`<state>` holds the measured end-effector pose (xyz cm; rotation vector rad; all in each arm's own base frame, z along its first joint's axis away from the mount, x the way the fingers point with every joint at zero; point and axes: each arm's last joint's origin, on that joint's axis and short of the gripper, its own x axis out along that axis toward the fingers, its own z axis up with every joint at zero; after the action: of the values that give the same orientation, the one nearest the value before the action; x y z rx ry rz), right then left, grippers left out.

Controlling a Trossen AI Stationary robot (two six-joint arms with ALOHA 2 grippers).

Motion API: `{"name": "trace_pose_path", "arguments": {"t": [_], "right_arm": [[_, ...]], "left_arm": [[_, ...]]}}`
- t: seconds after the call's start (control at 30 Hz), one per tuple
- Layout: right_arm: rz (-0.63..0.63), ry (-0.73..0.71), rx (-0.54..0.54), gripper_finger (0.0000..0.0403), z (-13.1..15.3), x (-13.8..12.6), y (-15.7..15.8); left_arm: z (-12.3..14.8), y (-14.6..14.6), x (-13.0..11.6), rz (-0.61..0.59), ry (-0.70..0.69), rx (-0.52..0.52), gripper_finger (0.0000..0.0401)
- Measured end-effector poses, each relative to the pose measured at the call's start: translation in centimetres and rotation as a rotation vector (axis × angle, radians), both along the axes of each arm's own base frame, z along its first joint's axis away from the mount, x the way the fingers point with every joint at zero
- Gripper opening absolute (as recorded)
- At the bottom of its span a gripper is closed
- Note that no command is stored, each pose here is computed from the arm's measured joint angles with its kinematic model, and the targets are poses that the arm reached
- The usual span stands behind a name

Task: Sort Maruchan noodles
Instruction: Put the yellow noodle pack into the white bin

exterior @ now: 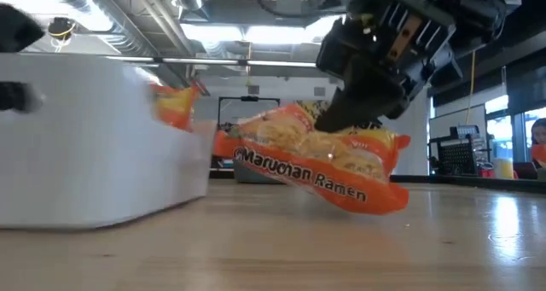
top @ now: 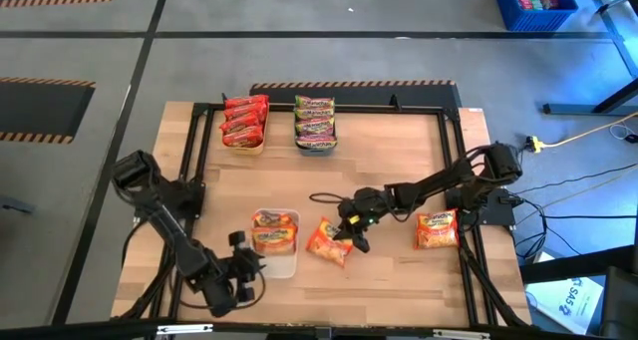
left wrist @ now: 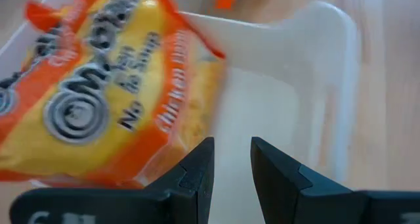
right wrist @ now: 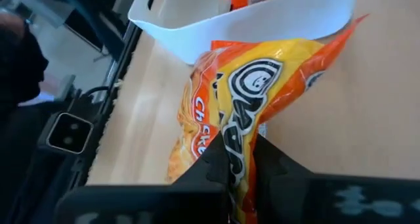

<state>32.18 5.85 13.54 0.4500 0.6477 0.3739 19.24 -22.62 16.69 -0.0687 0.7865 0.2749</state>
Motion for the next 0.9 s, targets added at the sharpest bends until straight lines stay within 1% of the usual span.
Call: {"name": "trace_pose_path", "arguments": {"t": [0.07, 0.13, 0.27, 0.4, 0.47, 0.53, 0.67, 0.8, 0.9], "right_arm": [[0.0, 0.003, -0.016, 0.0011, 0.4, 0.3, 0.5], [0.006, -0.002, -0.039, 0.001, 0.8, 0.7, 0.9], [0.028, -0.035, -0.05, 0.0003, 1.8, 1.3, 1.7], [0.014, -0.01, -0.088, 0.0002, 2.1, 1.6, 2.1], [0.01, -0.024, -0.094, 0.0002, 2.4, 1.7, 2.4], [0.016, -0.041, -0.093, 0.0002, 2.8, 1.9, 2.8], [0.061, -0.086, -0.102, 0.0001, 3.9, 2.3, 4.2], [0.075, -0.125, -0.131, 0.0001, 5.2, 2.9, 5.1], [0.065, -0.158, -0.176, 0.0002, 6.2, 3.4, 5.7]], "left_arm": [[-0.2, -0.2, -0.5, 0.02, -0.011, -0.031, 0.0094], [0.1, -0.7, -0.8, 0.016, -0.042, -0.025, 0.0094], [1.9, -2.0, -0.5, -0.026, -0.118, -0.004, 0.0094], [3.5, -2.8, 0.0, -0.057, -0.158, 0.012, 0.0094], [4.3, -3.2, 0.2, -0.073, -0.148, -0.007, 0.0094], [5.1, -3.6, 0.0, -0.099, -0.092, -0.072, 0.0094], [6.5, -4.1, -1.9, -0.078, -0.001, -0.233, 0.0094], [6.4, -4.0, -5.0, 0.044, 0.051, -0.276, 0.0094], [5.3, -4.0, -7.2, 0.109, 0.038, -0.28, 0.0094]]}}
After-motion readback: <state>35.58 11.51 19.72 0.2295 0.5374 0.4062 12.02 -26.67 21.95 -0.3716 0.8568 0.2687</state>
